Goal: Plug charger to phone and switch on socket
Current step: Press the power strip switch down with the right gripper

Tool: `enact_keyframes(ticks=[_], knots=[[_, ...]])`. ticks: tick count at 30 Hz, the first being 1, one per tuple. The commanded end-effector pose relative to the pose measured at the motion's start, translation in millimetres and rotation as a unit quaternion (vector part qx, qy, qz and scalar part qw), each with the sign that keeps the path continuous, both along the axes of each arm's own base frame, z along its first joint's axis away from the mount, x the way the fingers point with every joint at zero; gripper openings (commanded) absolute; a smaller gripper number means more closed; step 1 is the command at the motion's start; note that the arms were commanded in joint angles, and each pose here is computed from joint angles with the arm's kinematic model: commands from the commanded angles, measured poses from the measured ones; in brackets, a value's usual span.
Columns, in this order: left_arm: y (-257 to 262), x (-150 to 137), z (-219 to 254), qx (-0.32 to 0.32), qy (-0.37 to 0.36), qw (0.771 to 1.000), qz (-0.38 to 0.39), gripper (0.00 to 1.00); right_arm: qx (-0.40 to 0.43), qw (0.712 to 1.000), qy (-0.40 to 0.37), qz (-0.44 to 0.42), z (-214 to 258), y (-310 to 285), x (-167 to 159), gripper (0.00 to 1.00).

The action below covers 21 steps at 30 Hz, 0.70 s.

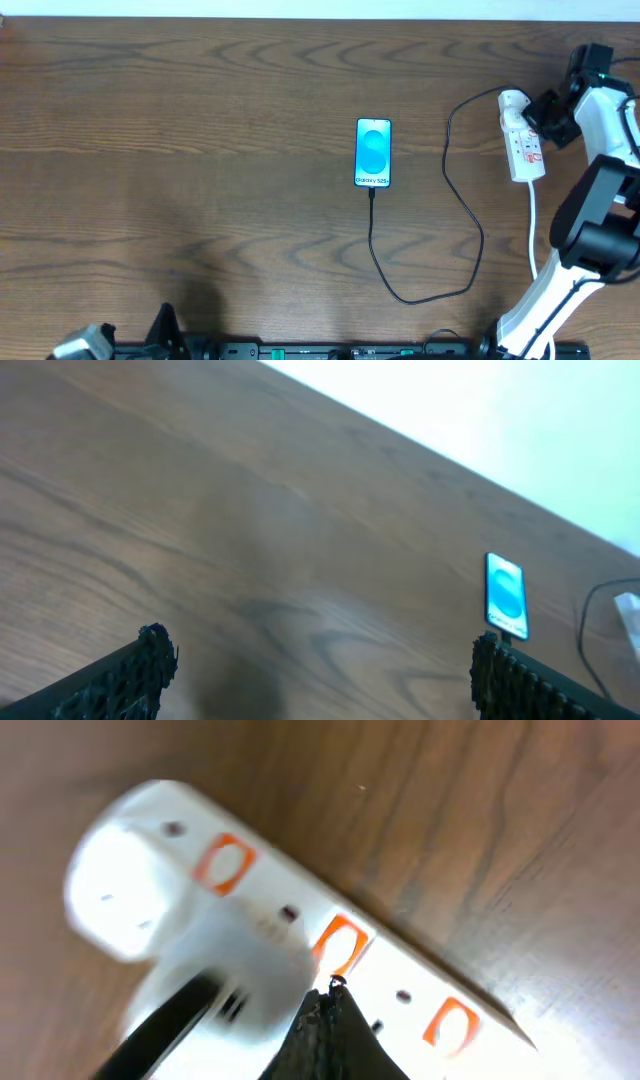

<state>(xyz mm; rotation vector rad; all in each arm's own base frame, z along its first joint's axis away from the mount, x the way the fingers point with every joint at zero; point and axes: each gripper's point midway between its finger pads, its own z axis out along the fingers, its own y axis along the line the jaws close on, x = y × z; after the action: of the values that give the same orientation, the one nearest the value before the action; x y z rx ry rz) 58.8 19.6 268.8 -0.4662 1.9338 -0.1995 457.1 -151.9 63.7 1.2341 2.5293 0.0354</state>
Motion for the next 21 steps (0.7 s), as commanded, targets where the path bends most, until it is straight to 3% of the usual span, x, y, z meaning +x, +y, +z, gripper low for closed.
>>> enact_keyframes(ticks=[1, 14, 21], knots=[[2, -7, 2, 0.006, -0.023, 1.000, -0.001, 0.96, -0.038, 0.998, -0.051, 0.009, 57, -5, 1, 0.01], [2, -8, 2, 0.006, -0.026, 1.000, -0.002, 0.96, -0.027, 0.999, 0.035, 0.006, -26, -9, -5, 0.01], [2, -8, 2, 0.006, -0.026, 1.000, -0.002, 0.96, -0.031, 0.999, 0.023, 0.006, -28, -12, 2, 0.01]])
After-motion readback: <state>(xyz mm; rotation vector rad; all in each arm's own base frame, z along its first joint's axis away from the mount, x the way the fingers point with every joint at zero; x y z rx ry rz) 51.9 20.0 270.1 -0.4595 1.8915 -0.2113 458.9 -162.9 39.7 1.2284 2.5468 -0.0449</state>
